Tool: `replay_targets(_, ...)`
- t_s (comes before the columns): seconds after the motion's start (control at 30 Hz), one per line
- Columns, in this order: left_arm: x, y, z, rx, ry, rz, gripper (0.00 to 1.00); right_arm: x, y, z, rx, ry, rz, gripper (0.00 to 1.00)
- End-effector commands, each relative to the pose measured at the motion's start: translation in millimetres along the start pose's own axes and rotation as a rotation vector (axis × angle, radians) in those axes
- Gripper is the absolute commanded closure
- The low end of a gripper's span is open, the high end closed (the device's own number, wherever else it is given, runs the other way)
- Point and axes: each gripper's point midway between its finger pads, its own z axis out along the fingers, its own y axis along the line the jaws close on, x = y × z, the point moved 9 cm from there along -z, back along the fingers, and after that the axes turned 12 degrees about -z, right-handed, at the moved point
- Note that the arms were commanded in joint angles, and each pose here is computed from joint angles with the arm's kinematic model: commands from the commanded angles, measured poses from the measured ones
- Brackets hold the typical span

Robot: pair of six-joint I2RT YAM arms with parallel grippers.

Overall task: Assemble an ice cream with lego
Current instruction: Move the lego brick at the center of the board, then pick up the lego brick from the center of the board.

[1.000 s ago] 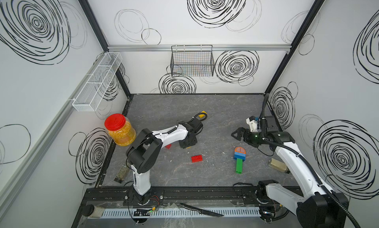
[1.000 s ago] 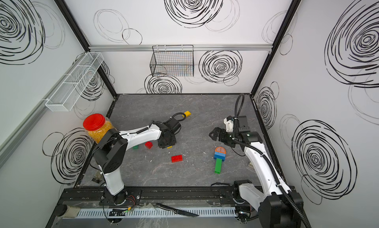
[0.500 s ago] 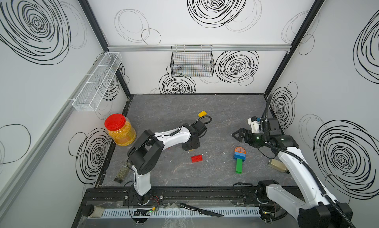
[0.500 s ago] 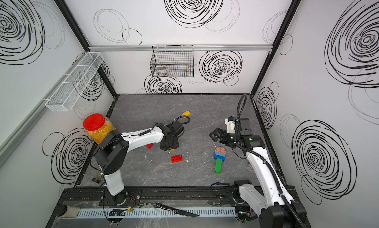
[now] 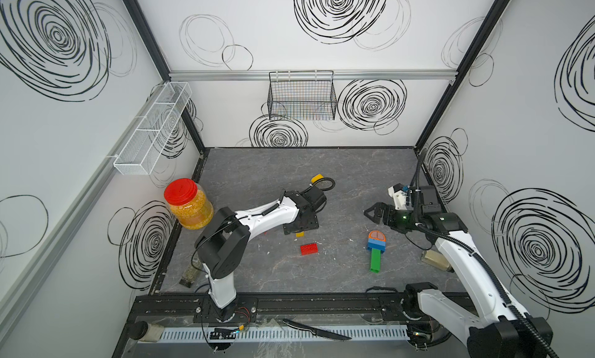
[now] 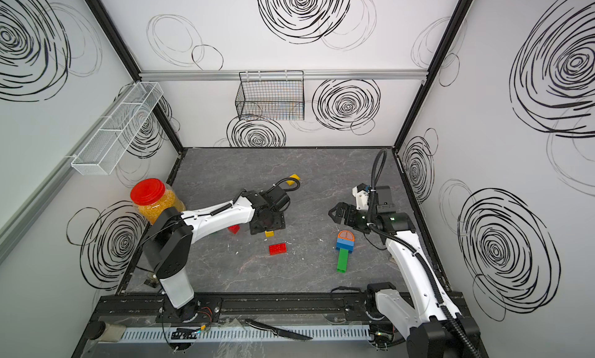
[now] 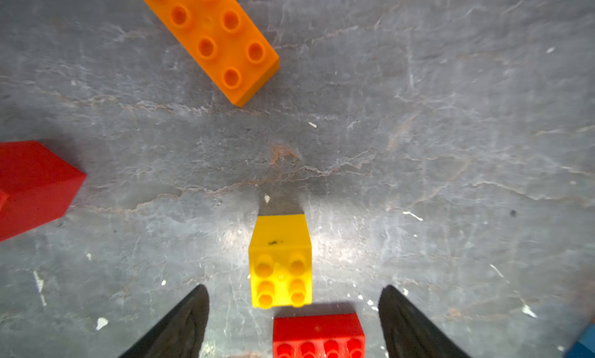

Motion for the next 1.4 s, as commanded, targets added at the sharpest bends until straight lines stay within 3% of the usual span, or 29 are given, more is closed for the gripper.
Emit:
replay_targets(0.0, -11, 18, -32, 0.021, -0.056, -0.044, 0.07, -1, 0, 2, -0.021, 0.001, 0.005, 0.0)
replay_targets(0.13, -26, 43, -43, 0.046, -0.069, -0.092, 0.0, -3, 1, 3, -0.029, 0.002, 0.012, 0.0)
replay_targets(0.23, -44, 64, -45, -0.003, -0.091, -0.081, 0.01, -4, 1, 5, -0.042, 0.0, 0.02, 0.0)
replay_targets(0.53, -87, 121, -20, 0.073, -0.097, -0.048, 0.01, -5, 4, 5, -0.045, 0.002, 0.02, 0.0)
replay_targets(1.03, -93, 126, 19, 0.173, -0.012, 0.006, 0.01, -8, 7, 4, -0.04, -0.003, 0.018, 0.0)
replay_targets(1.37, -70, 118, 25, 0.178, 0.039, 0.037, 0.01, -8, 7, 5, -0.041, -0.005, 0.018, 0.0)
